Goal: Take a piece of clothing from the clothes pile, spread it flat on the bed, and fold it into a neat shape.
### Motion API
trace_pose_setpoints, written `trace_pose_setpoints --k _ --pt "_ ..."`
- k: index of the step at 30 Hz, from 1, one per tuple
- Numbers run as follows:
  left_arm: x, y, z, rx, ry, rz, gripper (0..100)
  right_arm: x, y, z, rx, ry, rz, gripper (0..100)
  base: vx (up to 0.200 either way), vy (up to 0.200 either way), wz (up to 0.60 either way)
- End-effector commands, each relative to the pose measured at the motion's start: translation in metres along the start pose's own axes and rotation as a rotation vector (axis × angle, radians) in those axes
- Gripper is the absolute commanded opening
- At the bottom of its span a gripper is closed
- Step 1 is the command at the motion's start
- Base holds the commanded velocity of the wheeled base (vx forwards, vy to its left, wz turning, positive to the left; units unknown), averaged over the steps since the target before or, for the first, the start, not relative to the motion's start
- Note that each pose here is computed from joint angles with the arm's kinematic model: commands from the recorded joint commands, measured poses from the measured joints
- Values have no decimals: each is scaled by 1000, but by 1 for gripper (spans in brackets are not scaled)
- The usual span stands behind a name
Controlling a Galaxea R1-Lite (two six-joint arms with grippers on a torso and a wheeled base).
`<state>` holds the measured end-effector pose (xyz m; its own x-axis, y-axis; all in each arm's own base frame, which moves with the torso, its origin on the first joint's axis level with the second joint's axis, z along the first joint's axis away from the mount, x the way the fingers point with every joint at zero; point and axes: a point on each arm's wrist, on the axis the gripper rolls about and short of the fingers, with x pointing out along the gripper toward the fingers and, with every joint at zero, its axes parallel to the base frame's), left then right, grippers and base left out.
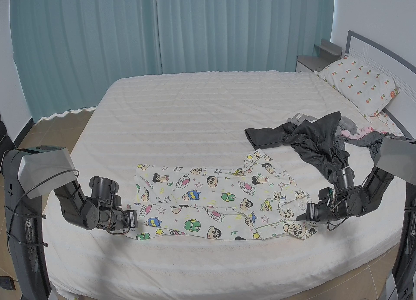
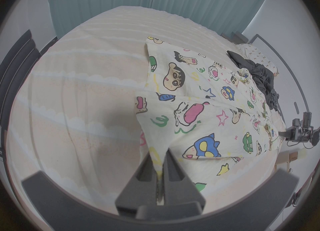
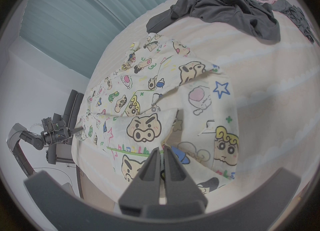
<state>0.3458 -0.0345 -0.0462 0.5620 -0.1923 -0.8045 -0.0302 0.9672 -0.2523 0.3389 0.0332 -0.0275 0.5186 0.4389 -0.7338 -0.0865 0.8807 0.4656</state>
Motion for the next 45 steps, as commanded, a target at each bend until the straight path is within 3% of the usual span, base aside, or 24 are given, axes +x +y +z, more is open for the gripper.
trace_pose_setpoints --k 1,3,4,5,6,10,13,15,16,22,26,33,38,45 --pt "-1 -1 2 0 -5 -1 0 0 -4 -6 6 -9 -2 0 0 0 0" --pt "0 -1 2 0 -6 -1 0 2 -5 -8 6 -6 -3 0 0 0 0" --pt "0 -1 2 -1 -6 -3 0 3 -5 -8 6 -10 -2 100 0 0 0" --pt "0 -1 2 -2 -7 -3 0 3 -5 -8 5 -13 -1 100 0 0 0" --pt "0 -1 3 -3 -10 -4 100 3 -5 -8 4 -16 0 100 0 0 0" --pt "-2 1 5 -11 -17 0 100 -4 -5 -11 3 -43 2 100 0 0 0" --pt "-6 5 9 -33 -33 6 100 -21 0 -9 67 -109 20 100 0 0 0" --pt "-21 9 22 -142 -82 -14 100 -42 6 -4 194 -214 60 100 0 0 0" --pt "-24 9 24 -174 -90 -27 100 -46 6 -5 216 -234 65 100 0 0 0" --pt "-38 13 28 -284 -110 -55 100 -61 5 -15 222 -335 113 100 33 0 0" --pt "-45 14 26 -293 -120 -62 100 -64 7 -14 221 -385 137 100 200 0 0" --pt "-48 13 30 -277 -172 -73 100 -66 7 -14 220 -394 134 100 200 0 0" --pt "-46 8 37 -246 -225 -96 100 -67 7 -15 221 -392 134 100 0 0 0" --pt "-16 7 64 -122 -311 -101 100 -65 10 -17 213 -381 142 100 0 0 0"
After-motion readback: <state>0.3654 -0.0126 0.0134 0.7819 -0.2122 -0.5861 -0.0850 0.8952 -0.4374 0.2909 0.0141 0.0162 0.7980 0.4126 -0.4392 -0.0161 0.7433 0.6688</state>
